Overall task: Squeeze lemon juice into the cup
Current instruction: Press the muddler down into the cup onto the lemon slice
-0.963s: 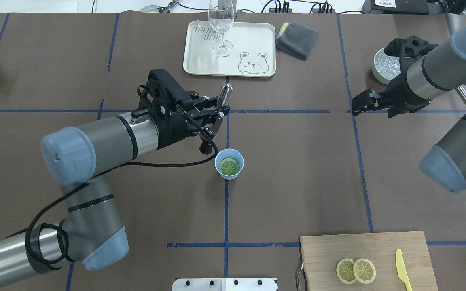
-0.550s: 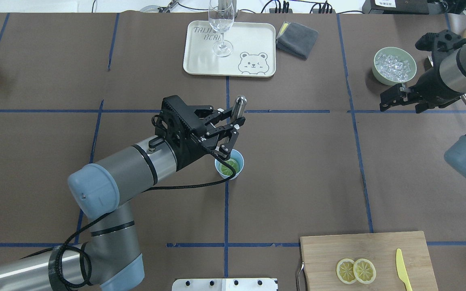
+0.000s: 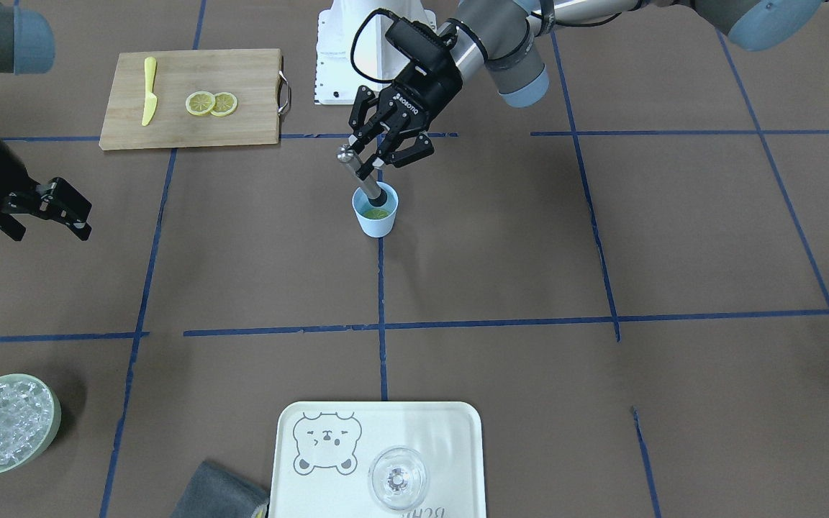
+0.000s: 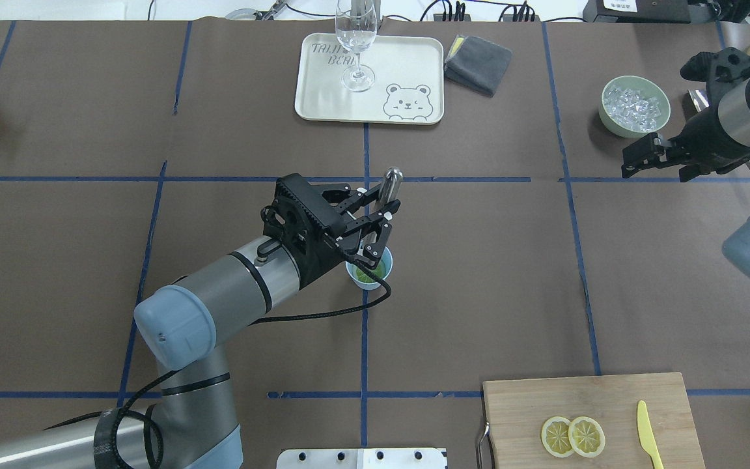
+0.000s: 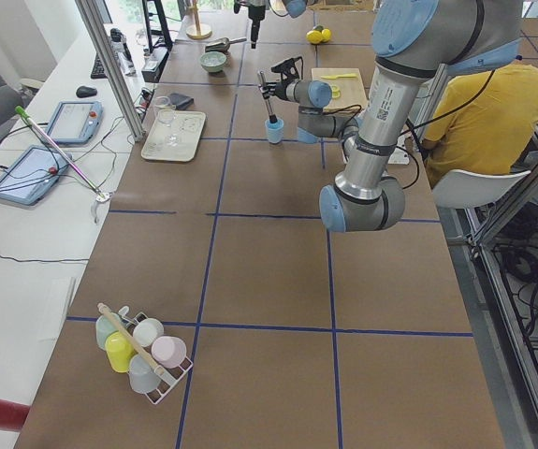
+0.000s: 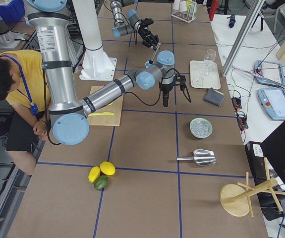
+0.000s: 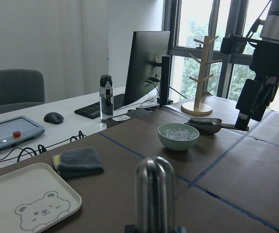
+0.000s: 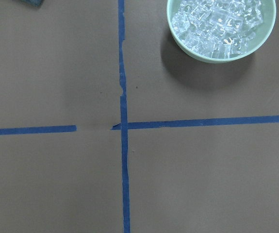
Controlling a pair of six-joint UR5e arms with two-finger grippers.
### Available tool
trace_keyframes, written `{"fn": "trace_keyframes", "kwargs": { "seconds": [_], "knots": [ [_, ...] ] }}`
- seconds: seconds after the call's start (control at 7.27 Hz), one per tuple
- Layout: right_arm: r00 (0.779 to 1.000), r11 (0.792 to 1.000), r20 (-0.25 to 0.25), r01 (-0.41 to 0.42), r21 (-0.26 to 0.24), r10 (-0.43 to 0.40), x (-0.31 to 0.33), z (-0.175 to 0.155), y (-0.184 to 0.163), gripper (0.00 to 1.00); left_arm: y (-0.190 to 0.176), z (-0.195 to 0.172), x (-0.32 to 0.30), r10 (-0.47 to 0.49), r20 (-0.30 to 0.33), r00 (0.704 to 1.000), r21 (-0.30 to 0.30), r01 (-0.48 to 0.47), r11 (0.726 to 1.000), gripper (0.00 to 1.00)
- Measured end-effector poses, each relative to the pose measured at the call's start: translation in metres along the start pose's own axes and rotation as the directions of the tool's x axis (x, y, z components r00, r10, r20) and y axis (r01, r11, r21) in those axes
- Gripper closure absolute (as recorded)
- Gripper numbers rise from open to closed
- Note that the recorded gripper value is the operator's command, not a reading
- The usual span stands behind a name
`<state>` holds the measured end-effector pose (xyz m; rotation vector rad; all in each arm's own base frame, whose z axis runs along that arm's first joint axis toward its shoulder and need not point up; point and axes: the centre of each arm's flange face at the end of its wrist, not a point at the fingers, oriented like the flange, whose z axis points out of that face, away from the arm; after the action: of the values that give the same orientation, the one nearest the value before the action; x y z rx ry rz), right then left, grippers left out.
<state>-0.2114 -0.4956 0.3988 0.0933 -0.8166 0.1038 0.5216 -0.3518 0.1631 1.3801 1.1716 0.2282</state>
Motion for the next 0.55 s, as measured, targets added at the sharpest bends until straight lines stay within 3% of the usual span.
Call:
{"fn": "trace_keyframes", "kwargs": {
  "seconds": [0.55],
  "knots": [
    [1.0,1.0,0.001,-0.003,0.0,0.003,0.0,0.0,-0.001,0.0,0.037,0.016,0.009,0.015,0.0,1.0,-0.059,-0.014,0.998,1.0]
  ]
}}
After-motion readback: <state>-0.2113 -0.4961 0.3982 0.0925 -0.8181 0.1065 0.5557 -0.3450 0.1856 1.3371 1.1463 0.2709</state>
